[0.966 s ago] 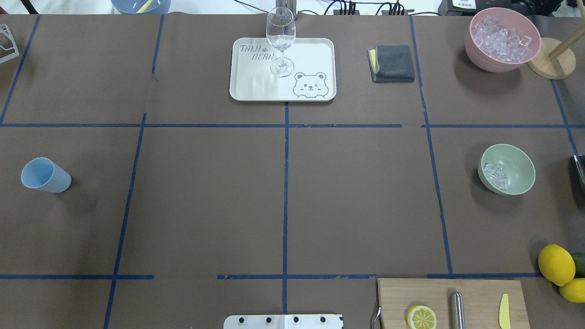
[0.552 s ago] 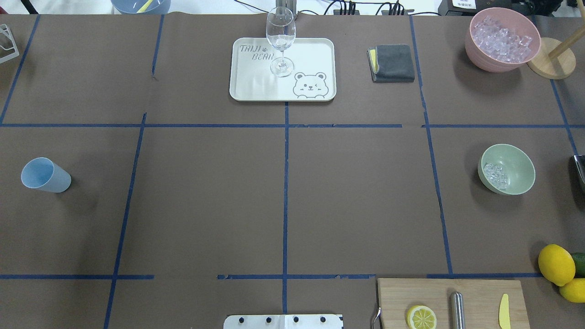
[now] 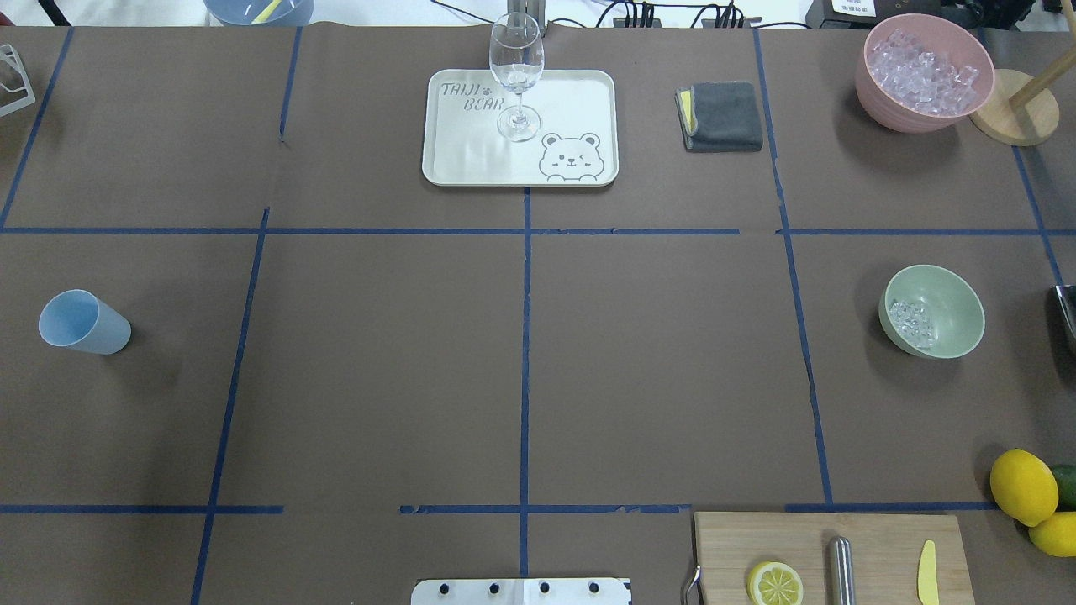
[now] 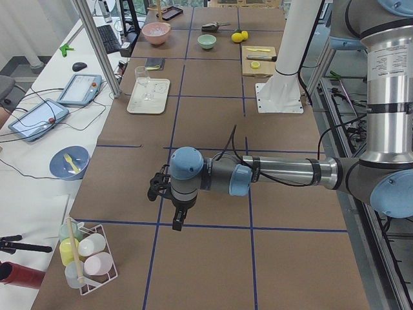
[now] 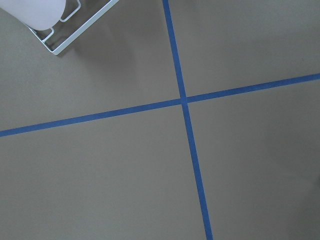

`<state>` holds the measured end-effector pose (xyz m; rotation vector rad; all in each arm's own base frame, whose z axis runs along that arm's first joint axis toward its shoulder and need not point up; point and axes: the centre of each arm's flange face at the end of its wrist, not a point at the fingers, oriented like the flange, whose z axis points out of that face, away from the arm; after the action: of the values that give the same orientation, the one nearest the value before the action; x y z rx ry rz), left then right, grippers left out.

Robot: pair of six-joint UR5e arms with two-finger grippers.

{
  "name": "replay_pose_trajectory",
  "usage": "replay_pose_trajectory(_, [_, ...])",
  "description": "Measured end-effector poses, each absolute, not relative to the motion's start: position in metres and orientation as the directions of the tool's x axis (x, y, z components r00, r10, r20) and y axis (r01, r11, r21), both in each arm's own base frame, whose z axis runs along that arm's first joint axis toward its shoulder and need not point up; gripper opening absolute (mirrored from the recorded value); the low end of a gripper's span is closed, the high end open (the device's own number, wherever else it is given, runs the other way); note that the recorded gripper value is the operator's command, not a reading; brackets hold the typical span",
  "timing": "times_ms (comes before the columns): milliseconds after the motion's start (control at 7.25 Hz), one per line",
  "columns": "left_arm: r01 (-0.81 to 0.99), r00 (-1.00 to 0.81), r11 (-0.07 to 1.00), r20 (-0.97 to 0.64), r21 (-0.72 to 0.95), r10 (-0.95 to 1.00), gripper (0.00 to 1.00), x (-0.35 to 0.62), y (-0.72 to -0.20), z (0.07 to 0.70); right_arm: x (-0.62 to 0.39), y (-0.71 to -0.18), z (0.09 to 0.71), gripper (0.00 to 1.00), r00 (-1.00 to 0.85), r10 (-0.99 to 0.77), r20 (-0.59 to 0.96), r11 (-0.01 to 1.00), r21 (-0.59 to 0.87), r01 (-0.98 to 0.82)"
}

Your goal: Pour ice into bowl

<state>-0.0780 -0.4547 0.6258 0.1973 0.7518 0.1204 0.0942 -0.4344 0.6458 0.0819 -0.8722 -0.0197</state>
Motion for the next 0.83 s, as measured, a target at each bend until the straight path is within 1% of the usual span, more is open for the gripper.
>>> replay_pose_trajectory(828, [-0.041,0.725,0.972,-0.663,0.231,0.188,1.00,-0.0781,-0.4578,0.6227,0.0943,-0.4351,0.6459,1.00,0.644,-0.055,0.763,0.996,0.086,-0.016])
